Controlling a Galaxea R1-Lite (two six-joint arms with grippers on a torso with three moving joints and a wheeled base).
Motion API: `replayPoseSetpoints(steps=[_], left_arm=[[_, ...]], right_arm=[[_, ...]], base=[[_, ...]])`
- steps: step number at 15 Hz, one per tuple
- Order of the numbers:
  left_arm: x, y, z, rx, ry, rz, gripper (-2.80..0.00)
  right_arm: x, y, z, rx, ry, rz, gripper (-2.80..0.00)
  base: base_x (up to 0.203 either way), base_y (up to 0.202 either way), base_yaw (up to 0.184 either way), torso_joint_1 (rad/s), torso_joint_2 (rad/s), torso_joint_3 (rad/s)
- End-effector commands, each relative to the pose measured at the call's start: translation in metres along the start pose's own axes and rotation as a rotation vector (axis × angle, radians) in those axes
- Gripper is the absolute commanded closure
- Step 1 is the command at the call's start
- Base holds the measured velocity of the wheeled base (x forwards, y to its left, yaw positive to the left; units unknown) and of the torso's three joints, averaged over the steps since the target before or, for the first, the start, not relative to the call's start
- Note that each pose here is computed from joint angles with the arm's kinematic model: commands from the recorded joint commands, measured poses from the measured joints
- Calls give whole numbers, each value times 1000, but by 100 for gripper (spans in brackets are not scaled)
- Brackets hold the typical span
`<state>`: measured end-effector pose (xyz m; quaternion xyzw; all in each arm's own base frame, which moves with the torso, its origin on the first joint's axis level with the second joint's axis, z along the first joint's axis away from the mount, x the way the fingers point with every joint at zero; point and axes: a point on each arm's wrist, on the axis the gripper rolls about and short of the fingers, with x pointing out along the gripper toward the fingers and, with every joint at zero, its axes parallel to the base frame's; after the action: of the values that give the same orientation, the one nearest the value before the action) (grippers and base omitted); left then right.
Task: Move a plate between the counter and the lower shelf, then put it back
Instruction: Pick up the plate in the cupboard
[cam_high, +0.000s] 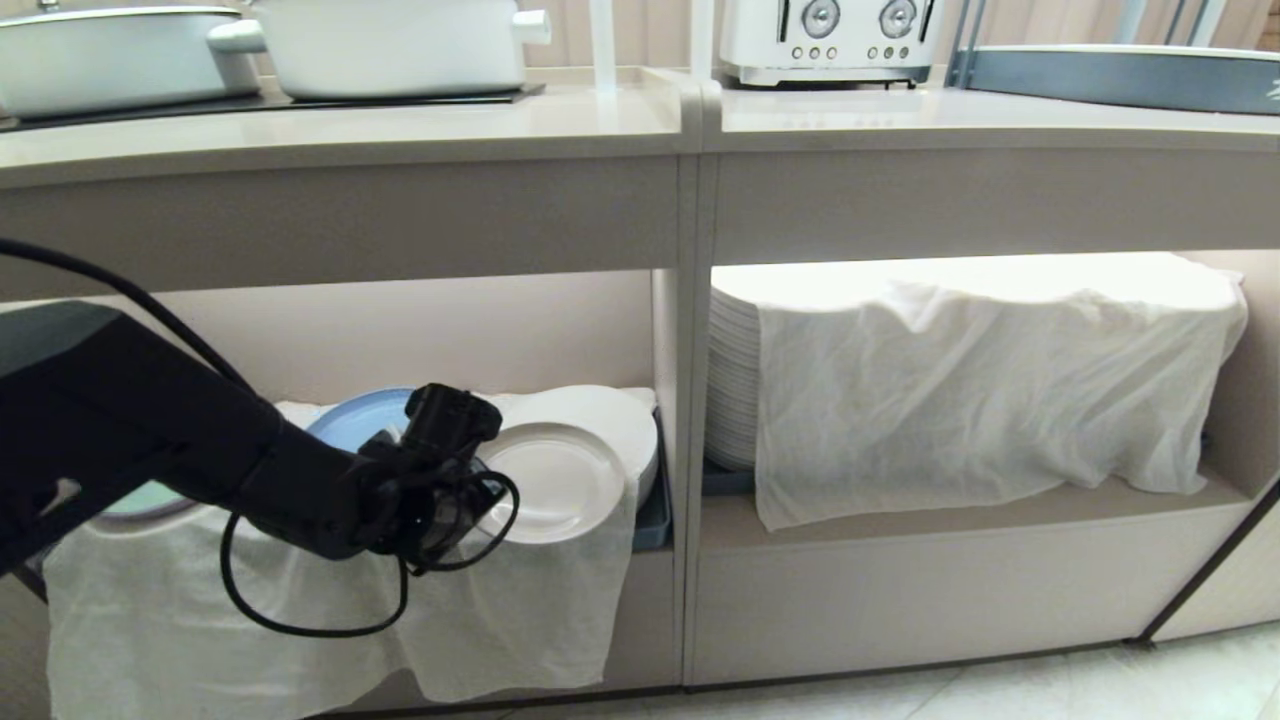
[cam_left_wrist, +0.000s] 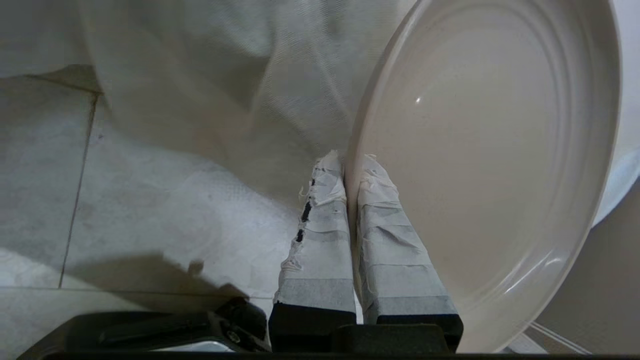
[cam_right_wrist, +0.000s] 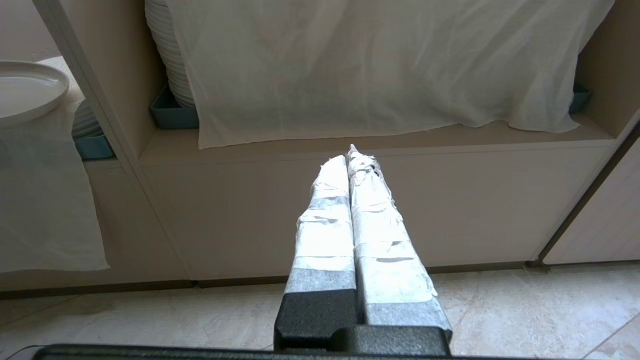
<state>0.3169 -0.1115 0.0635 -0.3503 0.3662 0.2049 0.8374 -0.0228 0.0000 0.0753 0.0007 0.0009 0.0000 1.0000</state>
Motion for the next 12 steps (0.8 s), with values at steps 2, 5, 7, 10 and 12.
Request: replayPoseSetpoints(steps=[2, 5, 7, 10, 12], left_arm=[[-16, 11, 2, -31, -4, 1, 0], [-30, 20, 2, -35, 8, -10, 0], [-37, 30, -1, -29, 15, 2, 0], [-45, 48, -6, -26, 23, 15, 0], [-53, 57, -9, -30, 16, 0, 0]], right_arm=[[0, 0, 0, 0, 0, 0, 0], [0, 0, 0, 0, 0, 0, 0], [0, 0, 0, 0, 0, 0, 0], [0, 0, 0, 0, 0, 0, 0], [0, 0, 0, 0, 0, 0, 0]], base=[[0, 0, 0, 0, 0, 0], [0, 0, 0, 0, 0, 0], [0, 0, 0, 0, 0, 0], [0, 0, 0, 0, 0, 0], [0, 0, 0, 0, 0, 0]])
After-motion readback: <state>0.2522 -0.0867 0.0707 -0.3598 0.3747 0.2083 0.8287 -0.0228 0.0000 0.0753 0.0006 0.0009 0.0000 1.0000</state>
